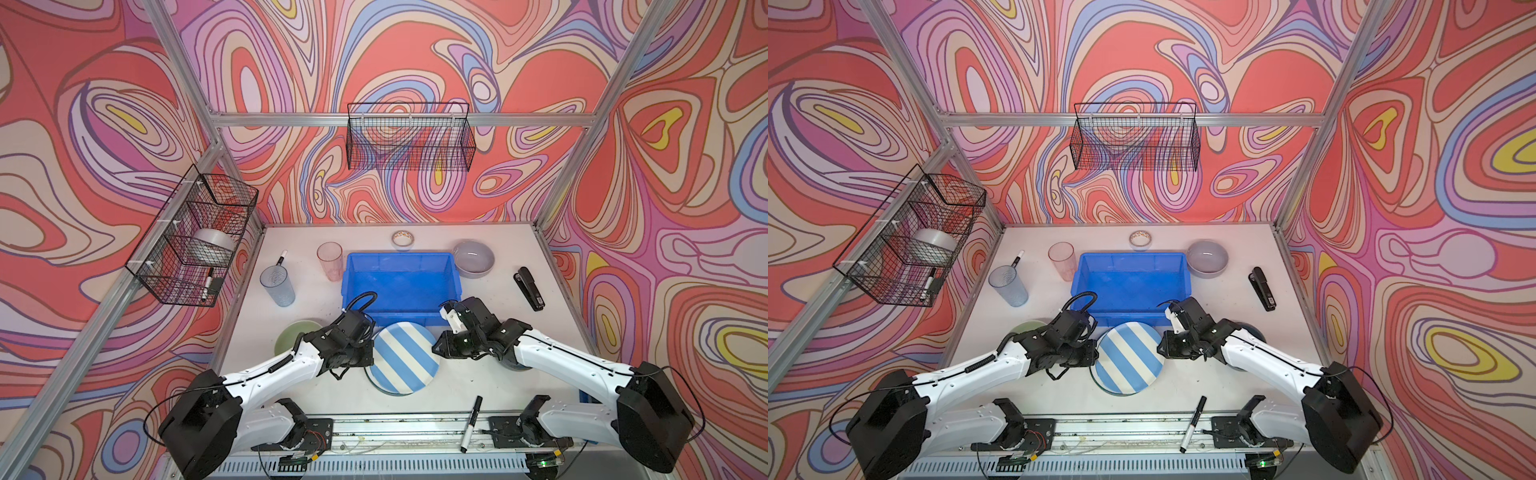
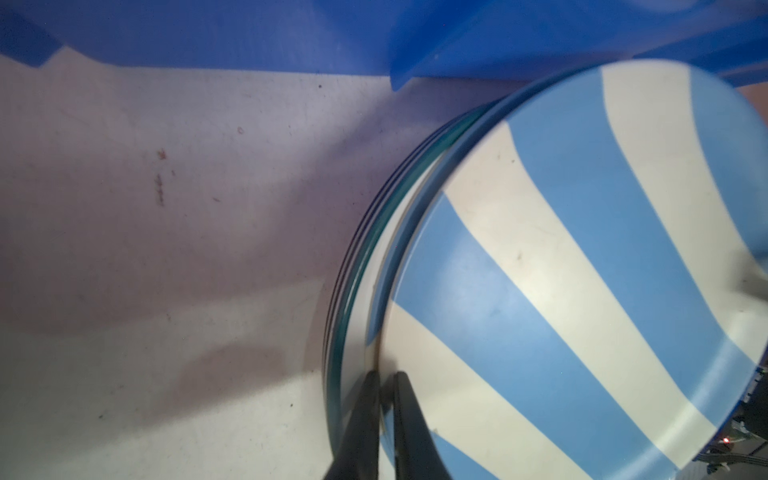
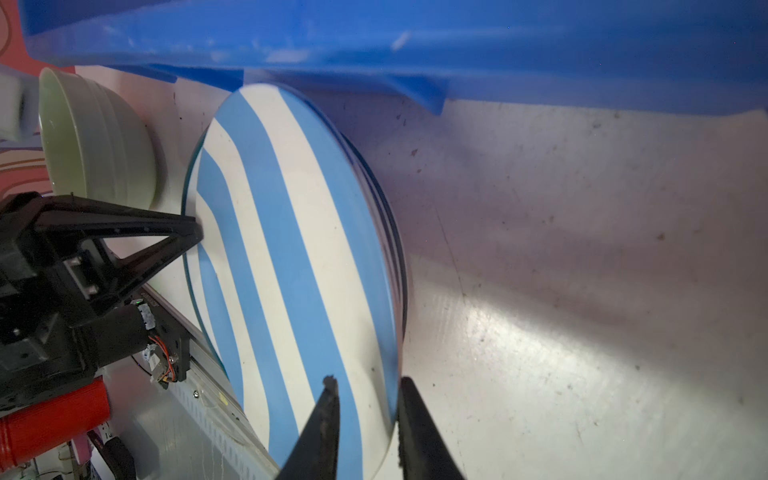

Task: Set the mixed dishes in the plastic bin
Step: 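Pinch and tilt up the striped plate rim with right gripper while left braces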

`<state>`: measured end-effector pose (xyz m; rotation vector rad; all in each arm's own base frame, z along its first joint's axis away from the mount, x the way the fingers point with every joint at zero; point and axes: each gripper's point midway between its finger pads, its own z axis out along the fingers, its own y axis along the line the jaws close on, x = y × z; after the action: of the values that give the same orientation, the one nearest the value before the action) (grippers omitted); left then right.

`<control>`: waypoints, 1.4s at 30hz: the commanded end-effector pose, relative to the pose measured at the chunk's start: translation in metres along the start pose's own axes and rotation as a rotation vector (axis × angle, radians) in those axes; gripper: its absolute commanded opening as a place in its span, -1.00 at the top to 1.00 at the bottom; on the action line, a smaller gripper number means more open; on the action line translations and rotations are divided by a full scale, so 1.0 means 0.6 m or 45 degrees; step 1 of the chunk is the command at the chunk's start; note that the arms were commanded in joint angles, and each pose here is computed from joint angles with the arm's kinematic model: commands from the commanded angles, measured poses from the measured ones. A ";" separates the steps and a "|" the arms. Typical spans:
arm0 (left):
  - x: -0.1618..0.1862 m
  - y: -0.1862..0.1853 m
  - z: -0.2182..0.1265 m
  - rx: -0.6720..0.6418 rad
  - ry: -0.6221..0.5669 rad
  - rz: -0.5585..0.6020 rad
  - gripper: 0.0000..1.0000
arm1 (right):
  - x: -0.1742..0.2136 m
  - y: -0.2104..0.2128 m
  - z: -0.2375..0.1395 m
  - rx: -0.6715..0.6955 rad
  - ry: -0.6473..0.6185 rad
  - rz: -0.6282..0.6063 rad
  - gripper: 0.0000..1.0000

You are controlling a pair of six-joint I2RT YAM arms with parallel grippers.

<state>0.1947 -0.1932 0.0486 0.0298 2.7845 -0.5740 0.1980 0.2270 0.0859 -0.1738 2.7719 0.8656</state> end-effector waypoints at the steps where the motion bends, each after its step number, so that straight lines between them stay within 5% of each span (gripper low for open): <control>1: 0.008 0.006 0.008 -0.017 0.014 -0.013 0.77 | -0.014 0.022 -0.015 -0.033 -0.034 -0.054 0.47; 17: 0.012 0.002 0.013 0.007 0.028 -0.012 0.78 | -0.017 0.069 -0.007 -0.296 -0.077 -0.015 0.56; 27: 0.008 -0.006 0.005 0.040 0.009 -0.016 0.76 | -0.022 0.064 0.004 -0.277 -0.078 0.007 0.78; 42: -0.031 -0.004 -0.117 -0.028 -0.181 -0.016 0.18 | -0.020 0.074 -0.029 -0.260 -0.077 -0.021 1.00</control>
<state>0.1959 -0.1842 0.1058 -0.0033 2.6482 -0.6259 0.2004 0.2562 0.1170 -0.1623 2.6308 1.1570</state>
